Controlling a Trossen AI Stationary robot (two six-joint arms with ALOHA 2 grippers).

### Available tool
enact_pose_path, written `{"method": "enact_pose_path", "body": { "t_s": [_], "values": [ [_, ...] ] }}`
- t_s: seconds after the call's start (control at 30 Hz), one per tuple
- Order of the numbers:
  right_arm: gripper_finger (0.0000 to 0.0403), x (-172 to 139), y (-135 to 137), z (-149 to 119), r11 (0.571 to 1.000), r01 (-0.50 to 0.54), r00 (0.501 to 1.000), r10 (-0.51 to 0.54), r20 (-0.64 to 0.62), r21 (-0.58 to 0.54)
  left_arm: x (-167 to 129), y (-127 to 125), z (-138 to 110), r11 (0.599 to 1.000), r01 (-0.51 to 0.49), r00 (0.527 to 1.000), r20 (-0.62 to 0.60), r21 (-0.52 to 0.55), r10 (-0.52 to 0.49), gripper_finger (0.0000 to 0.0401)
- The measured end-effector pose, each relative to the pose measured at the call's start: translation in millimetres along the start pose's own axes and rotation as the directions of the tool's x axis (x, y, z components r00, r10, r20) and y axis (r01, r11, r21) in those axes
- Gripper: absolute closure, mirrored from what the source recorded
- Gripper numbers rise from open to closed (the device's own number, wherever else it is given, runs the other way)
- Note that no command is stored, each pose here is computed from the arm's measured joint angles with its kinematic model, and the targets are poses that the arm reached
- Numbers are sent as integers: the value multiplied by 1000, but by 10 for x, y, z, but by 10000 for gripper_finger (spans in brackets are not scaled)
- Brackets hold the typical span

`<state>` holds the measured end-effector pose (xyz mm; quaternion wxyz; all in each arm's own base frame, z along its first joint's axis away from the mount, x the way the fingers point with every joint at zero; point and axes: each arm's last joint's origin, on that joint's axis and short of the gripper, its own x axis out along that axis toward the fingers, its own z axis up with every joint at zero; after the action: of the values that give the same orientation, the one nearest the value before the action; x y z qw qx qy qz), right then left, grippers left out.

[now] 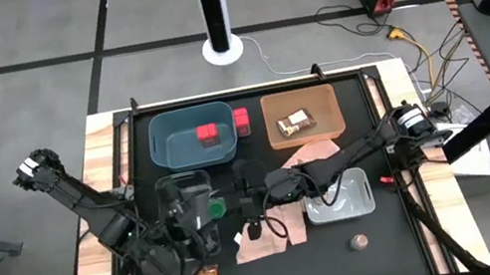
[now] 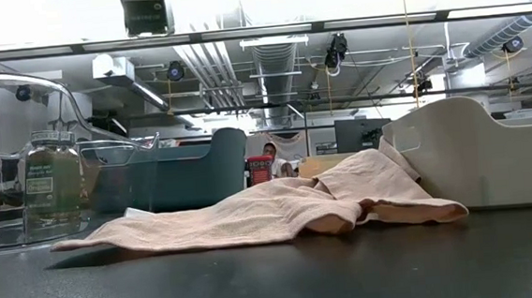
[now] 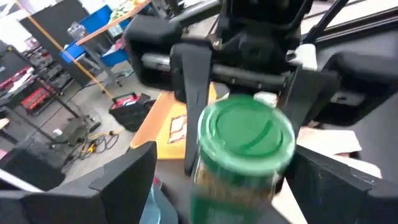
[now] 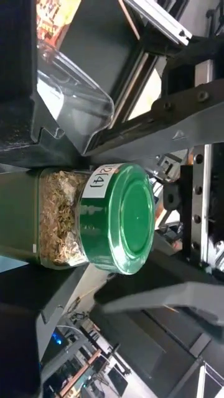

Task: Sort spices by type
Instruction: Put the green seasoning bottle into the transparent bin

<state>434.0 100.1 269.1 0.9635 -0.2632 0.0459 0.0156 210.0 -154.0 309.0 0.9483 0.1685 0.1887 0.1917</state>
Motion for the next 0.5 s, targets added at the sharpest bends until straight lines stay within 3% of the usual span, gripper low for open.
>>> {"method": "enact_pose_path", "body": {
  "t_s": [0.23, 0.5],
  "values": [
    [213, 0, 8, -6, 1000, -7, 1000, 7, -5, -9, 84, -53, 36, 999, 21, 1000, 10, 44, -22, 106],
    [213, 1, 10, -10, 1000, -8, 1000, 8, -9, -7, 86, -63, 37, 998, 53, 999, 6, 44, -54, 218]
  ]
}}
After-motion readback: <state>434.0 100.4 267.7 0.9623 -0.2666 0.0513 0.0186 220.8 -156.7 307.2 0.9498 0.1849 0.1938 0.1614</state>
